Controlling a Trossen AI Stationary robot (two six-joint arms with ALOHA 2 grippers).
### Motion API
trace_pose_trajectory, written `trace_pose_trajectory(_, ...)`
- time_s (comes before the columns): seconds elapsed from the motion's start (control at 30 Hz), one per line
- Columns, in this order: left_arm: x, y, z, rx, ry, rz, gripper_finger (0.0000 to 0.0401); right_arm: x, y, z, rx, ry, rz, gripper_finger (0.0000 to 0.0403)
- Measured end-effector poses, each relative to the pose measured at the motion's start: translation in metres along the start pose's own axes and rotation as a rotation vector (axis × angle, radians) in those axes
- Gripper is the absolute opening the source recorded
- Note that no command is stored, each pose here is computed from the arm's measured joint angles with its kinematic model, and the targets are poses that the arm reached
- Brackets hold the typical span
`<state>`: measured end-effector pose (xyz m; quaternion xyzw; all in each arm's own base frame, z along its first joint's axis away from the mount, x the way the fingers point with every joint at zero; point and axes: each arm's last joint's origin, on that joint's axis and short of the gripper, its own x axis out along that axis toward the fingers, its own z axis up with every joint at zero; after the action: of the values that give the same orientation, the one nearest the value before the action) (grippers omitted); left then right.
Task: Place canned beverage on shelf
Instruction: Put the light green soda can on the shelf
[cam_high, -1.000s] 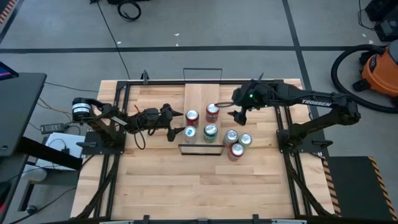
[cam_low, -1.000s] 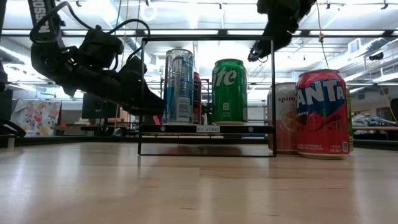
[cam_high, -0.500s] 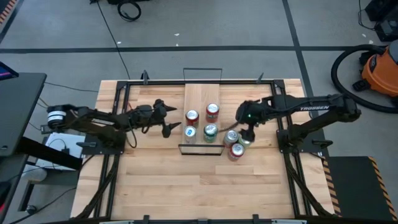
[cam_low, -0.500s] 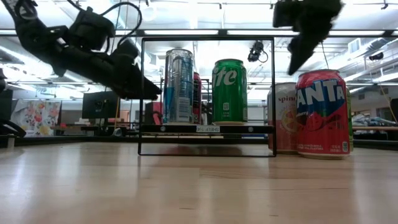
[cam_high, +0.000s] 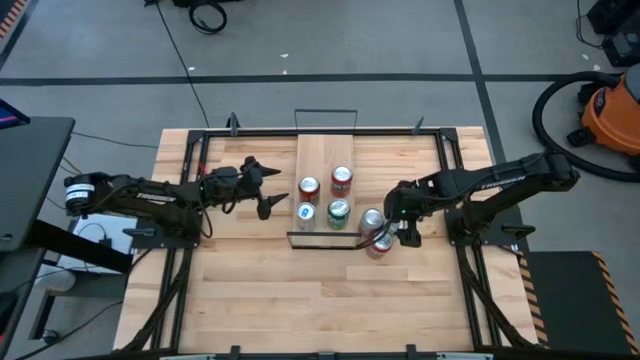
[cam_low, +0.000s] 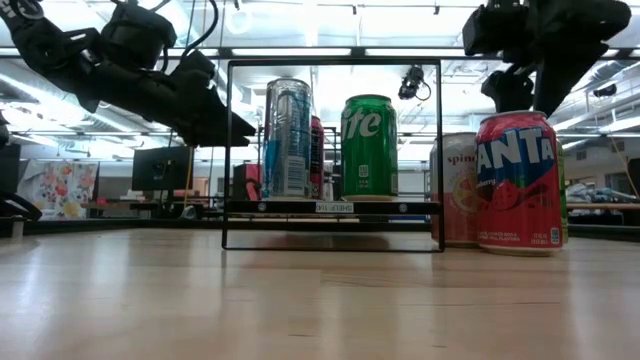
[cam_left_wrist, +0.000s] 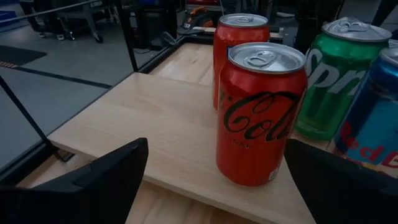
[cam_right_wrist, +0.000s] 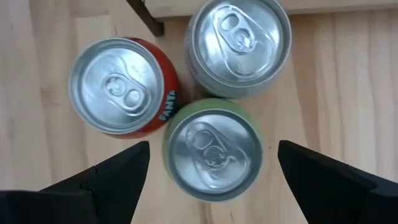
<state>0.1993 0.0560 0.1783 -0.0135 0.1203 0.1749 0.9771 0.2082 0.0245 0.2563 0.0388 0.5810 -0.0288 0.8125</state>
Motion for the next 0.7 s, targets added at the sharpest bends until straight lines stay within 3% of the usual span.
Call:
trace_pose_trajectory(0.5, 0.000, 0.000, 0.000, 0.001, 0.005, 0.000, 0.0389, 0.029, -0.001, -0.012, -0.010, 0.002, 0.027, 0.0362)
trace_pose_trajectory(0.7, 0.000, 0.000, 0.000, -0.001, 0.005, 0.000, 0.0389, 0.038, -0.006, -0.016, -0.016, 0.005, 0.009, 0.0337)
